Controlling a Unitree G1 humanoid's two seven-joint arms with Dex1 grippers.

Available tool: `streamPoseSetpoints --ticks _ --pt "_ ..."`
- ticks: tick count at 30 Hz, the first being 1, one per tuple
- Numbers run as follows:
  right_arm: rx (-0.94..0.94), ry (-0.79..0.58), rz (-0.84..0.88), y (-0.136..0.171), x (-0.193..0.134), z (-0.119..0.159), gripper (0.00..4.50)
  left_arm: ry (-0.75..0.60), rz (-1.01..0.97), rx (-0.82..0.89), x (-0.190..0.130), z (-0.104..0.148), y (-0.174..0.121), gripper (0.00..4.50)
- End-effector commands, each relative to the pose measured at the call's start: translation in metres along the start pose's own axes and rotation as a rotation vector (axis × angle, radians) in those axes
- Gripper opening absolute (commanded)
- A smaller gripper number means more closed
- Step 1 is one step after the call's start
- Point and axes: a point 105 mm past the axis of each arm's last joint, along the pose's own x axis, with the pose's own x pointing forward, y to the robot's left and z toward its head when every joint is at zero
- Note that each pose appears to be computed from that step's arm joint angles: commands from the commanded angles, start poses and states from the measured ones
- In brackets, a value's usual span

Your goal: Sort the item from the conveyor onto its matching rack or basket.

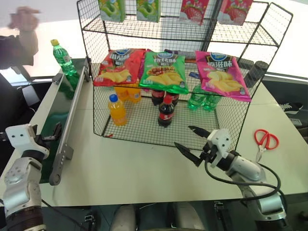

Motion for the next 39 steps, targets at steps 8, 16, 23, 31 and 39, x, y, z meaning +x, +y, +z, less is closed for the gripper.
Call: streamPoseSetpoints --ticks 8,16,23,31,39 --pt "-0.027 -0.051 0.015 0.015 0.005 0.019 4.44 -0.051 0.021 -0.011 0.003 0.004 0.005 4.50" --pt "-0.032 -0.061 0.015 0.015 0.009 0.022 4.44 -0.044 0.054 0.026 0.002 0.002 0.007 4.50" --pt "-0.030 -0.072 0.029 0.018 0.010 0.023 4.44 -0.047 0.057 0.032 0.002 0.000 0.004 4.50" --pt "-0.005 -0.079 0.144 0.043 0.014 0.026 4.44 -0.060 0.046 0.044 0.005 0.001 0.000 4.50" --pt "0.013 -0.082 0.154 0.045 0.017 0.024 4.44 -0.088 0.048 0.047 0.006 0.003 0.000 4.50"
